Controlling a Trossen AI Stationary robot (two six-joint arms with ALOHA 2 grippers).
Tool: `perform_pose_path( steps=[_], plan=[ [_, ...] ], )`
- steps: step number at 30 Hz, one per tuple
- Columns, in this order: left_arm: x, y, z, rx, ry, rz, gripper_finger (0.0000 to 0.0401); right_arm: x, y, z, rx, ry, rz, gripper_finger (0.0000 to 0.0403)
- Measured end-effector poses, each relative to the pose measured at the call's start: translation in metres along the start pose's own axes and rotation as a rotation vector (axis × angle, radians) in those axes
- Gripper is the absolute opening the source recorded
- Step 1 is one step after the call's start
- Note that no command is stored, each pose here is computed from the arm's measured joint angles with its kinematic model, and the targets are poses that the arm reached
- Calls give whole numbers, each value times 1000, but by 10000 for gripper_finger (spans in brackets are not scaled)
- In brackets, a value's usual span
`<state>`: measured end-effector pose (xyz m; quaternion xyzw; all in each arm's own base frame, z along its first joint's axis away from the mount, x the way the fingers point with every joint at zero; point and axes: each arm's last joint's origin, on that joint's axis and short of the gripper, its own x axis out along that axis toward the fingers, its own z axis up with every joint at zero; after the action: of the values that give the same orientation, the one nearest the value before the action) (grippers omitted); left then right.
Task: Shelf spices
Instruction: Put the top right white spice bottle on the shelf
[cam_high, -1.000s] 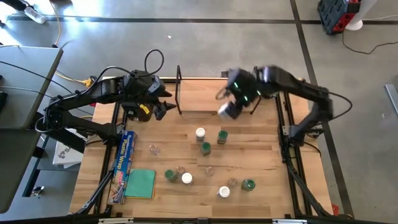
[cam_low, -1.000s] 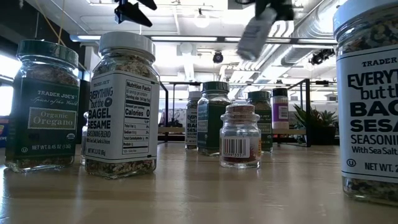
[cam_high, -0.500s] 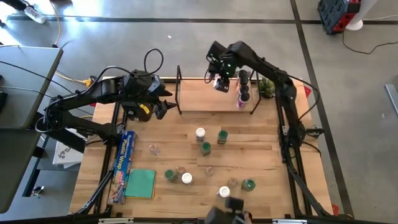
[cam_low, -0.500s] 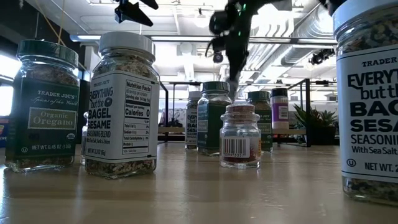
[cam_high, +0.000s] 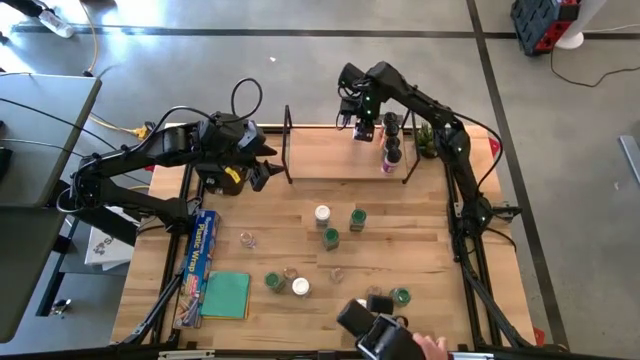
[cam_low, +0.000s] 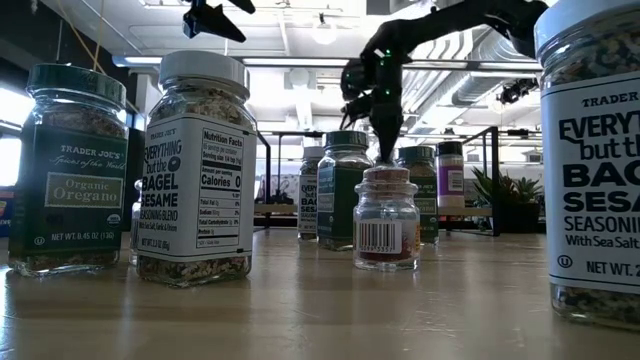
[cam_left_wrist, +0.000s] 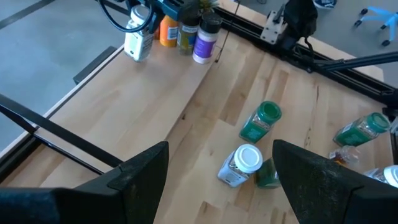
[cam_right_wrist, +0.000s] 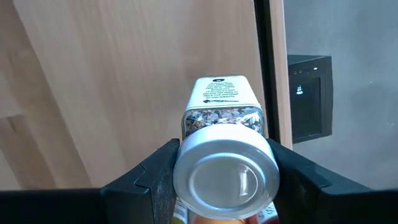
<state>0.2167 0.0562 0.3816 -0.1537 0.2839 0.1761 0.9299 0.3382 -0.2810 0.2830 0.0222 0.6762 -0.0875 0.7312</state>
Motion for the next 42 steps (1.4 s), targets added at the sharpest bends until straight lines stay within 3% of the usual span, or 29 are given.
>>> perform_pose_path(
  steps=[10, 25, 42],
  plan=[
    [0, 0, 0, -18, 0, -4, 282, 0, -6, -6, -147, 51, -29, 205],
    [0, 0, 0, -18, -1, -5, 282, 14, -7, -14, -161, 98, 44, 204],
    [0, 0, 0, -18, -1, -6, 282, 18, -8, -13, -152, 121, -7, 216]
  ],
)
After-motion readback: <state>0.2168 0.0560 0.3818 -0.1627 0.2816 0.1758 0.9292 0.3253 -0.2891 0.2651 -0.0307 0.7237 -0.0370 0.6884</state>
